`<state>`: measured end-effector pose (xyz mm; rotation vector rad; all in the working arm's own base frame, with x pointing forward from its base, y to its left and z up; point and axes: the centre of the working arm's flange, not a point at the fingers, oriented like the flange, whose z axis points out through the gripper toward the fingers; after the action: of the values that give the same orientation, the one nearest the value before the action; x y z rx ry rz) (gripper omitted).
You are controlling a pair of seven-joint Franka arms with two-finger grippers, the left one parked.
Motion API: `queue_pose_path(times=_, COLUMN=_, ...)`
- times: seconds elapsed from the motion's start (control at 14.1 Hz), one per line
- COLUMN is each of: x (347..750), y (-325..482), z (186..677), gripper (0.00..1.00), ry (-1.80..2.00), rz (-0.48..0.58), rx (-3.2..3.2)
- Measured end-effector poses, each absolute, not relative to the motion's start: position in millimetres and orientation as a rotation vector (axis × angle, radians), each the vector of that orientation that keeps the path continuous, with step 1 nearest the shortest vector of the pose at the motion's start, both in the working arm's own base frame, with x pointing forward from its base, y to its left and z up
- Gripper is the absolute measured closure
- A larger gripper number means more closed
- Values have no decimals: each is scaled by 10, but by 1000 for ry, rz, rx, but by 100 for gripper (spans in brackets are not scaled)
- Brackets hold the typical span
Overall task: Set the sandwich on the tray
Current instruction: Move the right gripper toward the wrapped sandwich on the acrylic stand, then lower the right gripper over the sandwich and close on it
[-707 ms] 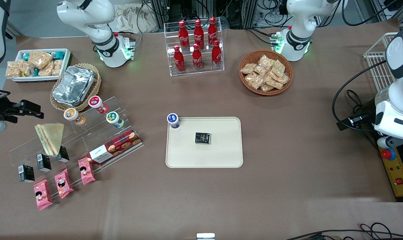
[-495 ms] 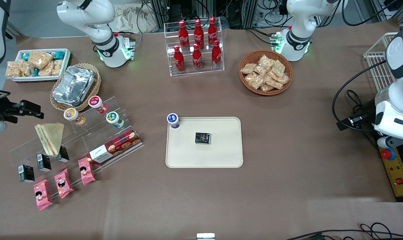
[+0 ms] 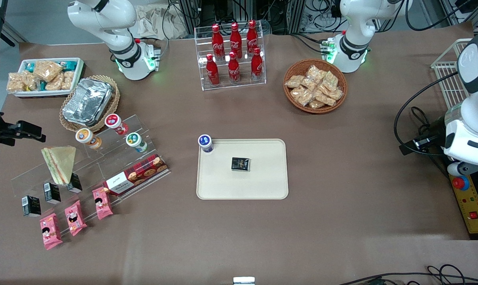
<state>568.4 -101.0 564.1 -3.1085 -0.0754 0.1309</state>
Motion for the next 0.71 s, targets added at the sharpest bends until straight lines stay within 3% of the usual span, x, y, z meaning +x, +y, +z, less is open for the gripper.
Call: queue_pose_path(times=0.71, x=5587, y=-1522, z=4763, gripper=3, ry=-102, rz=156, rx=-3096)
